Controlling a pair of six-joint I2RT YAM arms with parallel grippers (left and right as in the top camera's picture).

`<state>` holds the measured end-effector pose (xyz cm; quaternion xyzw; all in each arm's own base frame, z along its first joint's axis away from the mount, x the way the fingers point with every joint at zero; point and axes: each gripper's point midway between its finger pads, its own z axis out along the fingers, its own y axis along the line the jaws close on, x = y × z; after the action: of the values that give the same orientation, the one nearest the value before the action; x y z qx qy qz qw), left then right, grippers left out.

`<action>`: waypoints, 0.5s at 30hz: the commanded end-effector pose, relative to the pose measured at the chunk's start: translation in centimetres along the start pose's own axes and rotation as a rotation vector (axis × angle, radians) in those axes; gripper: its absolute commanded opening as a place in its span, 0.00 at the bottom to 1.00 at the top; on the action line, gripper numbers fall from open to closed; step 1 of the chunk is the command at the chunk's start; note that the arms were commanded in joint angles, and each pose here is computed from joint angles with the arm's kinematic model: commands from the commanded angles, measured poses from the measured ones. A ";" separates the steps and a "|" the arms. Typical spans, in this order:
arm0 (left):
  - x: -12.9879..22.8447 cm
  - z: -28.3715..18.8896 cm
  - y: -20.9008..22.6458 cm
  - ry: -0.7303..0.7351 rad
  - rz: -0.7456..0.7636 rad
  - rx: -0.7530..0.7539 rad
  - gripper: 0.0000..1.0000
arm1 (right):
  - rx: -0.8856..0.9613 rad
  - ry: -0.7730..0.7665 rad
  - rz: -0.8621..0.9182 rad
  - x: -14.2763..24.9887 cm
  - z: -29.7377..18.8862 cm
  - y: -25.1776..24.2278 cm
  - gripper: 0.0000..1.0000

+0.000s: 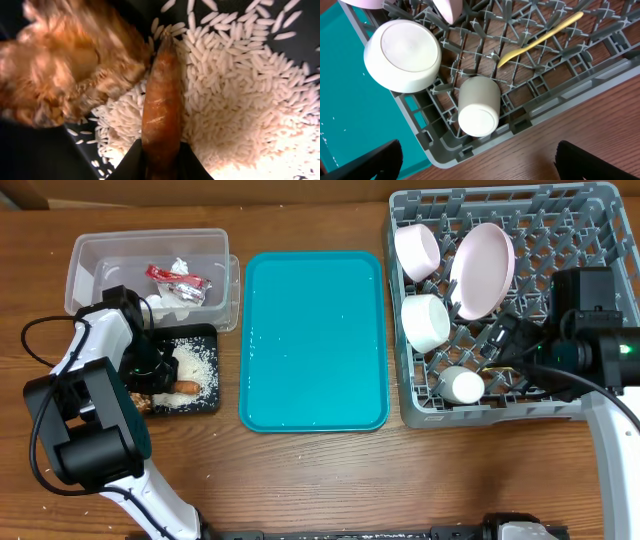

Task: Sort waste into correct bins and load items into the dishwasher
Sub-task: 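Lower the carrot onto the black tray with the left gripper and release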

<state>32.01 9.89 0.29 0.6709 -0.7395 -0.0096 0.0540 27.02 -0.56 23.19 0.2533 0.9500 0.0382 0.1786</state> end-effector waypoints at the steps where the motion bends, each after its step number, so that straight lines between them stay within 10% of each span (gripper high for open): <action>1: 0.5 0.2 -0.4 0.020 -0.027 0.018 0.04 | -0.005 -0.013 -0.008 -0.3 -0.3 0.2 1.00; 5: 1.3 -2.1 -3.3 0.075 0.219 0.136 0.04 | -0.005 -0.013 -0.008 -0.3 -0.3 0.2 1.00; 14: 0.3 -4.3 -2.6 0.022 0.251 0.074 0.12 | -0.005 -0.013 -0.008 -0.3 -0.3 0.1 1.00; 15: -0.1 -4.3 -2.3 -0.001 0.251 0.057 0.32 | -0.005 -0.013 -0.008 -0.3 -0.3 0.1 1.00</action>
<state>34.57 9.03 3.85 0.5862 -0.8071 0.0465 0.0530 27.03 -0.55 23.20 0.2532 0.9500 0.0385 0.1787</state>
